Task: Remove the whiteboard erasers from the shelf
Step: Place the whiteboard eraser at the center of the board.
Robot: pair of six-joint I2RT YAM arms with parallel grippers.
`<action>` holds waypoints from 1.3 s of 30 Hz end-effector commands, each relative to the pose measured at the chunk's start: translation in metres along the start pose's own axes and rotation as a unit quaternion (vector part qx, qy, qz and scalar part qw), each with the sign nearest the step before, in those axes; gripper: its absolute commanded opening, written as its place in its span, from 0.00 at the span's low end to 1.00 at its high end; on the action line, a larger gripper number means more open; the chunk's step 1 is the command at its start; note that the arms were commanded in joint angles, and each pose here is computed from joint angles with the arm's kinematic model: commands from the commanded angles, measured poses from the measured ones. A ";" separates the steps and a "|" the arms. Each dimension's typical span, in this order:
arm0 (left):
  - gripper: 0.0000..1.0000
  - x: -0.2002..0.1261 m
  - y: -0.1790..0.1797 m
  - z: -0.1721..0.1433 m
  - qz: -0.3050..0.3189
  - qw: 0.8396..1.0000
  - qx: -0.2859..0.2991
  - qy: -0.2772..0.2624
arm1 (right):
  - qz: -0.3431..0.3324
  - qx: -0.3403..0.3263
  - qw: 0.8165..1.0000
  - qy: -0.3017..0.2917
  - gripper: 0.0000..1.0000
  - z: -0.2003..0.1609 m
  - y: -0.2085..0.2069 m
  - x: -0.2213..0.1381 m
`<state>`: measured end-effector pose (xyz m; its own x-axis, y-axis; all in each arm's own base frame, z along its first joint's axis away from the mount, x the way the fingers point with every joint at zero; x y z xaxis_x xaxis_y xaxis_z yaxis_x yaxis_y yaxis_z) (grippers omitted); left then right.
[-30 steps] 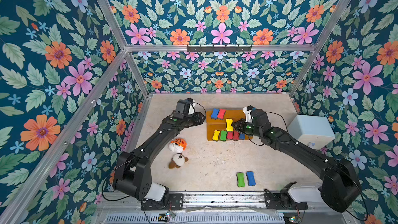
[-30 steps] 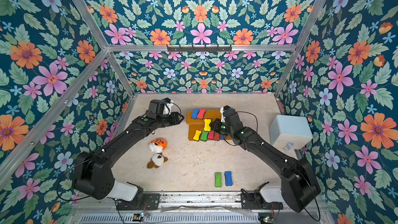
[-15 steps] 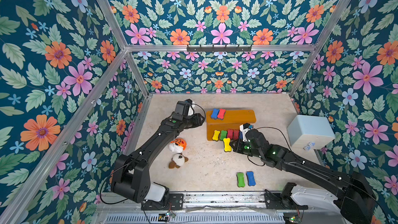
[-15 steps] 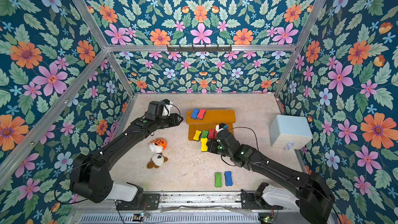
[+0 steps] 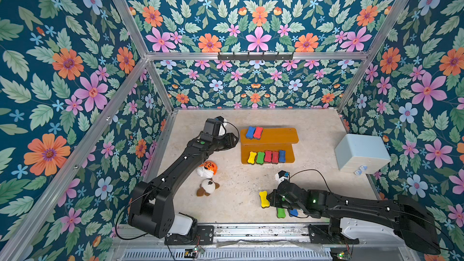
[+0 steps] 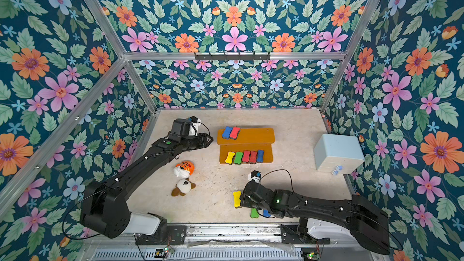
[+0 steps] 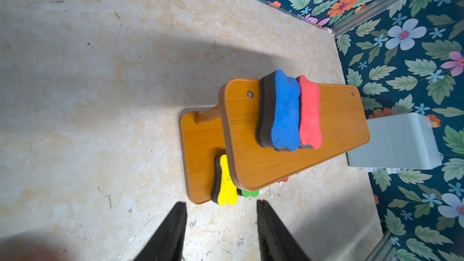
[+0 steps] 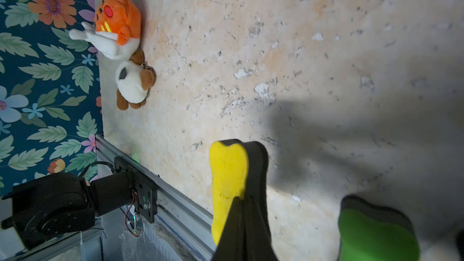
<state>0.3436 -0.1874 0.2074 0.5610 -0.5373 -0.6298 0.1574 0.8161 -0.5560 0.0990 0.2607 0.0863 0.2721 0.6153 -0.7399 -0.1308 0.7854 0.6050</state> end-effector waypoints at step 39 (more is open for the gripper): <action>0.51 0.001 -0.004 0.002 -0.013 1.000 0.002 -0.004 | -0.046 0.056 0.997 -0.031 0.22 -0.020 -0.025 -0.009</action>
<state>0.3424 -0.1886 0.2044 0.5525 -0.5456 -0.6301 0.1576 0.8108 -0.5638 0.0759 0.2417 0.0685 0.3053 0.5615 -0.7691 0.0169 0.8044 0.5939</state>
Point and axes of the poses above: each gripper's point midway between its finger pads, its own x axis out along the fingers, its own y axis along the line the jaws close on, z = x × y, the point moved 3 cm from there along -x, back along the fingers, and after that the axes turned 4 degrees about -x, right-handed, at the moved point
